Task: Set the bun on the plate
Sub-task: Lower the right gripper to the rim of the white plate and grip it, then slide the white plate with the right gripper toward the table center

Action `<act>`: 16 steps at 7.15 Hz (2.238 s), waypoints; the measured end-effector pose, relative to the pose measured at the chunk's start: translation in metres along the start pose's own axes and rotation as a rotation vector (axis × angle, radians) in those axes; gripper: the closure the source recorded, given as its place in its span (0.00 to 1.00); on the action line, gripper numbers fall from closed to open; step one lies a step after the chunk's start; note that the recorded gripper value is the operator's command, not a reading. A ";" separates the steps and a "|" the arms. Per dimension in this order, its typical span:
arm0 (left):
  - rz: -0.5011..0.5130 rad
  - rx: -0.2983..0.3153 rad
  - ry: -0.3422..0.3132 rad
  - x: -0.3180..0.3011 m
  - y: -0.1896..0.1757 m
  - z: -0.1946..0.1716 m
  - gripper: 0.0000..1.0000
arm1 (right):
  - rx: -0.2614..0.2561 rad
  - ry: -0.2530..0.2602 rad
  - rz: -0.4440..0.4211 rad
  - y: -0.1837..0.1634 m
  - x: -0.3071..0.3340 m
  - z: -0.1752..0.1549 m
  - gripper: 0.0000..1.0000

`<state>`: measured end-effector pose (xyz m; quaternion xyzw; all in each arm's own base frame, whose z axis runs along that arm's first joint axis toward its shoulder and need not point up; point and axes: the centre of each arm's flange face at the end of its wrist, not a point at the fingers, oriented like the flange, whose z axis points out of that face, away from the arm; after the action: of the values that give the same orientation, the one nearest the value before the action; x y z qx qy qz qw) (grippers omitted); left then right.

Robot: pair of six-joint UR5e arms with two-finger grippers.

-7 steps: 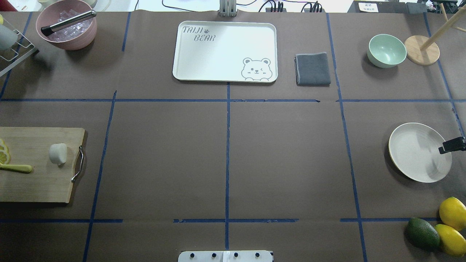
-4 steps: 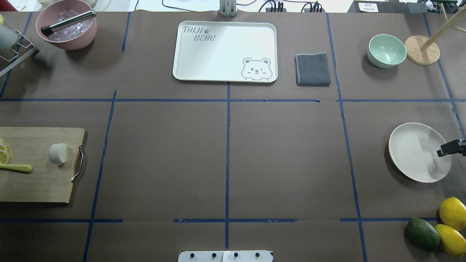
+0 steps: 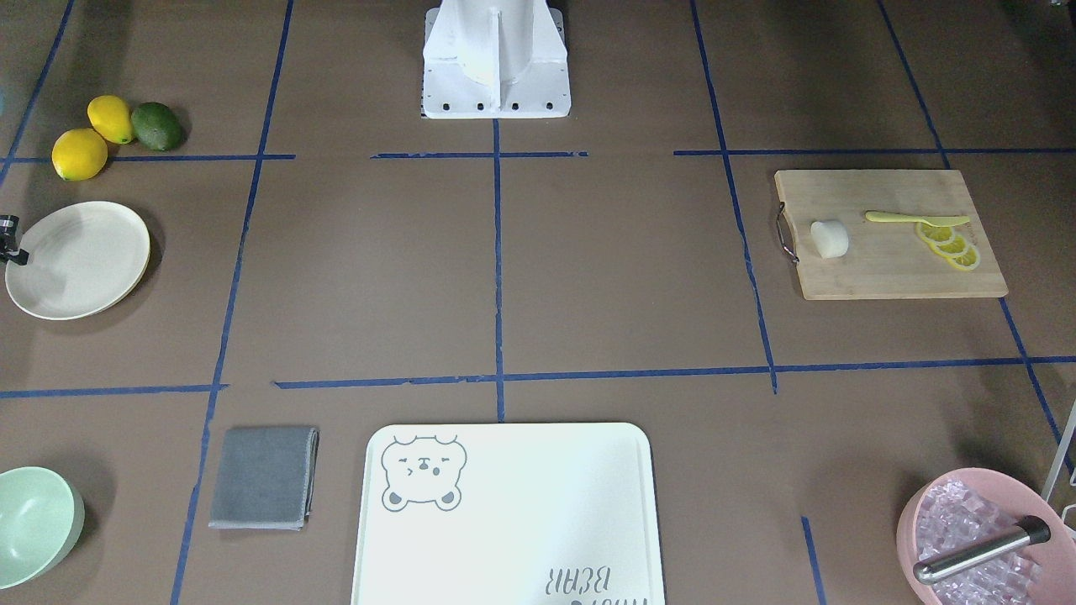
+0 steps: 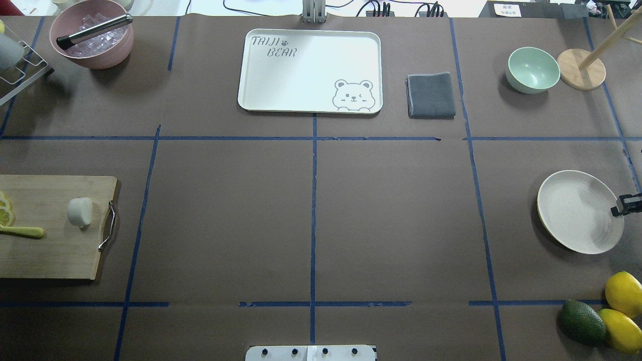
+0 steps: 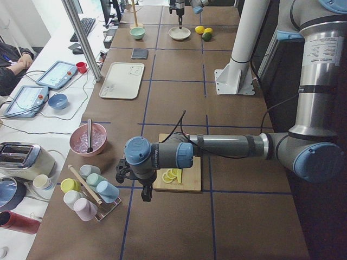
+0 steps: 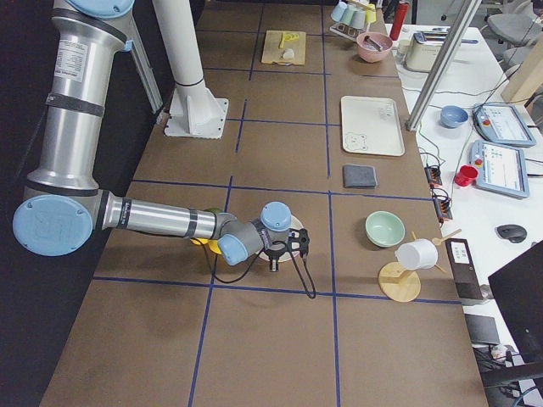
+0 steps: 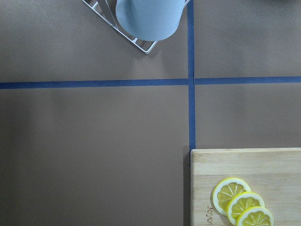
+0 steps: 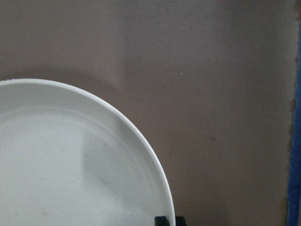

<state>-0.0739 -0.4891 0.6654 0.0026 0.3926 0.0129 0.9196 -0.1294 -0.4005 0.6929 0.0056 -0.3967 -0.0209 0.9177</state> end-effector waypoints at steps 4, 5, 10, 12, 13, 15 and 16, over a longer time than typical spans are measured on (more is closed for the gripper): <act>0.006 0.008 -0.001 0.004 -0.001 -0.004 0.00 | 0.055 -0.268 0.069 -0.012 0.002 -0.093 1.00; 0.006 0.008 -0.001 0.004 -0.001 -0.004 0.00 | 0.083 -0.321 0.074 -0.025 -0.011 -0.120 1.00; 0.012 0.010 -0.001 0.005 -0.001 -0.005 0.00 | 0.038 -0.410 0.184 -0.134 -0.295 -0.114 1.00; 0.013 0.010 -0.001 0.005 -0.001 -0.005 0.00 | 0.069 -0.399 0.241 -0.100 -0.444 -0.053 1.00; 0.011 0.008 -0.001 0.004 -0.001 -0.004 0.00 | 0.089 -0.397 0.258 -0.072 -0.498 -0.025 1.00; 0.008 0.005 0.000 0.003 0.000 -0.003 0.00 | 0.106 -0.383 0.268 -0.021 -0.549 0.015 1.00; 0.006 0.004 -0.001 0.002 0.000 -0.002 0.00 | 0.119 -0.371 0.267 -0.008 -0.557 0.028 1.00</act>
<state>-0.0739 -0.4887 0.6628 0.0054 0.3924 0.0149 0.9197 -0.5311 -0.3841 0.3063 0.0030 -0.5563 0.1234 0.8217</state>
